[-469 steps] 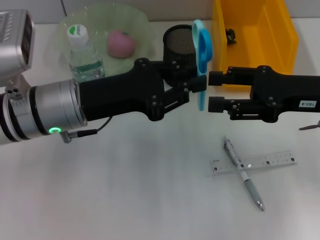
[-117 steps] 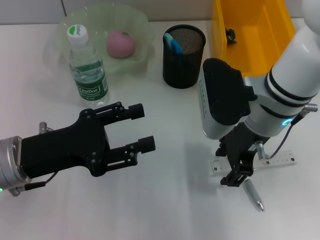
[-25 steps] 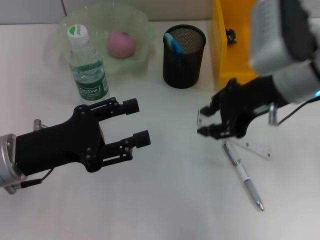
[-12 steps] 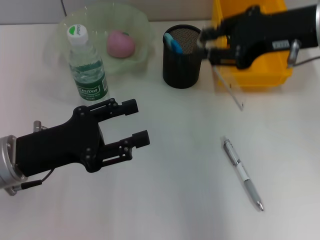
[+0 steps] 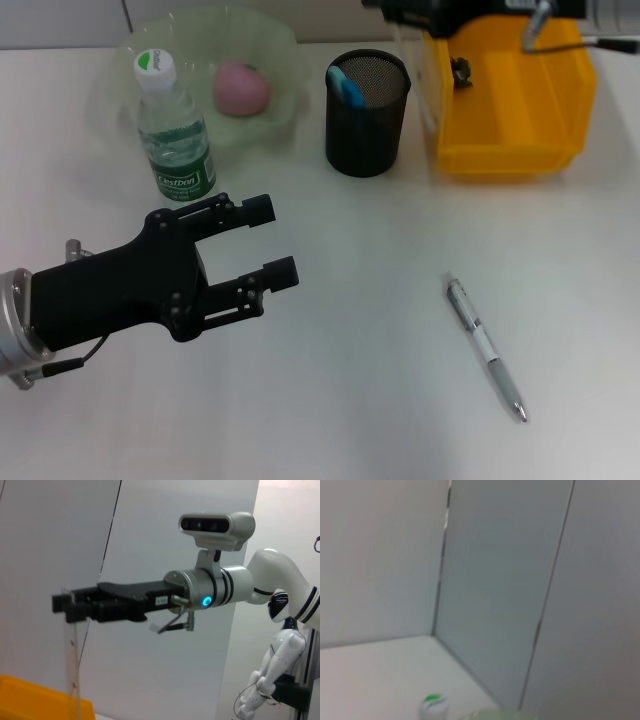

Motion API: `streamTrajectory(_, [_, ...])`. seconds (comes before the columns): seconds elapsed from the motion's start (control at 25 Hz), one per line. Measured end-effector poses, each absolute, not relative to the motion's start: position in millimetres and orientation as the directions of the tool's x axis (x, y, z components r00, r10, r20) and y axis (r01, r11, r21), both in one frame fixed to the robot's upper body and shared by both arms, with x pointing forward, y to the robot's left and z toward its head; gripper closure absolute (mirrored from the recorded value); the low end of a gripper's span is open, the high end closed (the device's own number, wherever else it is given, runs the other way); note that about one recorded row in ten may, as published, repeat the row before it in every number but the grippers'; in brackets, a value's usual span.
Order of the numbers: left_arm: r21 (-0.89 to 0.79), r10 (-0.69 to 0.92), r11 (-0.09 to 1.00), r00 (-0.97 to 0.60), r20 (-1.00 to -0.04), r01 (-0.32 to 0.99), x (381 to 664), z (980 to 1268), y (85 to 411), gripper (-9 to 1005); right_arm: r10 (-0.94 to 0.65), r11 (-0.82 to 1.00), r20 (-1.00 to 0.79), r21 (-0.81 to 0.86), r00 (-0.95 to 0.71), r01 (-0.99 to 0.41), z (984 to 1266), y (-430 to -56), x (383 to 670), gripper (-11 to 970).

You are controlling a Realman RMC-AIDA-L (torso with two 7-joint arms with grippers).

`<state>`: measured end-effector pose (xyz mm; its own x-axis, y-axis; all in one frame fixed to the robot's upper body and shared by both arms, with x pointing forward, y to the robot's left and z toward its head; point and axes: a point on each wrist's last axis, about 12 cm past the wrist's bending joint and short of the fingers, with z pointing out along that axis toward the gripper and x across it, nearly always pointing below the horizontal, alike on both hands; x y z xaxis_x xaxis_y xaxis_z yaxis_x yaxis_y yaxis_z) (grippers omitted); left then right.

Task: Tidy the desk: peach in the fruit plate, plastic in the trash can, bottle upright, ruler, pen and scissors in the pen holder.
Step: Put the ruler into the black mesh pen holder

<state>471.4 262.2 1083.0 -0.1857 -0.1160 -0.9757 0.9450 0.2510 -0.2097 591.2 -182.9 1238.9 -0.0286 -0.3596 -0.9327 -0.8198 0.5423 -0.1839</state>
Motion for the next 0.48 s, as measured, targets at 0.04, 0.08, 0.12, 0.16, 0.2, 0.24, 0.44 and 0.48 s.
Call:
streamTrajectory(0.04, [-0.209, -0.116, 0.251, -0.185, -0.976, 0.945, 471.6, 1083.1, 262.1, 293, -0.360, 0.542, -0.933, -0.184, -0.029, -0.820, 1238.9, -182.9, 591.2, 575])
streamTrajectory(0.08, [-0.210, -0.116, 0.252, -0.185, -0.976, 0.945, 471.7, 1083.0, 262.0, 293, -0.354, 0.554, -0.935, -0.194, -0.019, -0.809, 1239.1, -180.1, 593.2, 575])
streamTrajectory(0.12, [-0.210, -0.116, 0.253, -0.186, -0.976, 0.945, 471.9, 1082.9, 261.7, 293, -0.349, 0.567, -0.937, -0.202, -0.011, -0.798, 1239.0, -177.6, 595.0, 575])
streamTrajectory(0.16, [-0.212, -0.117, 0.254, -0.187, -0.975, 0.944, 471.9, 1082.5, 261.5, 293, -0.344, 0.583, -0.939, -0.209, -0.005, -0.785, 1238.1, -175.5, 597.0, 576])
streamTrajectory(0.2, [-0.218, -0.120, 0.258, -0.192, -0.974, 0.941, 471.6, 1081.6, 261.7, 293, -0.338, 0.601, -0.941, -0.217, 0.001, -0.769, 1235.2, -170.7, 599.7, 576])
streamTrajectory(0.24, [-0.218, -0.120, 0.258, -0.192, -0.974, 0.941, 471.6, 1081.6, 261.7, 293, -0.338, 0.601, -0.941, -0.217, 0.001, -0.769, 1235.2, -170.7, 599.7, 576])
streamTrajectory(0.44, [-0.230, -0.130, 0.268, -0.202, -0.971, 0.936, 471.2, 1079.8, 263.1, 293, -0.334, 0.641, -0.943, -0.230, 0.004, -0.732, 1224.0, -162.3, 606.6, 576])
streamTrajectory(0.48, [-0.230, -0.131, 0.269, -0.201, -0.971, 0.935, 471.4, 1079.9, 263.4, 293, -0.332, 0.653, -0.943, -0.232, 0.002, -0.721, 1220.8, -160.5, 608.6, 576])
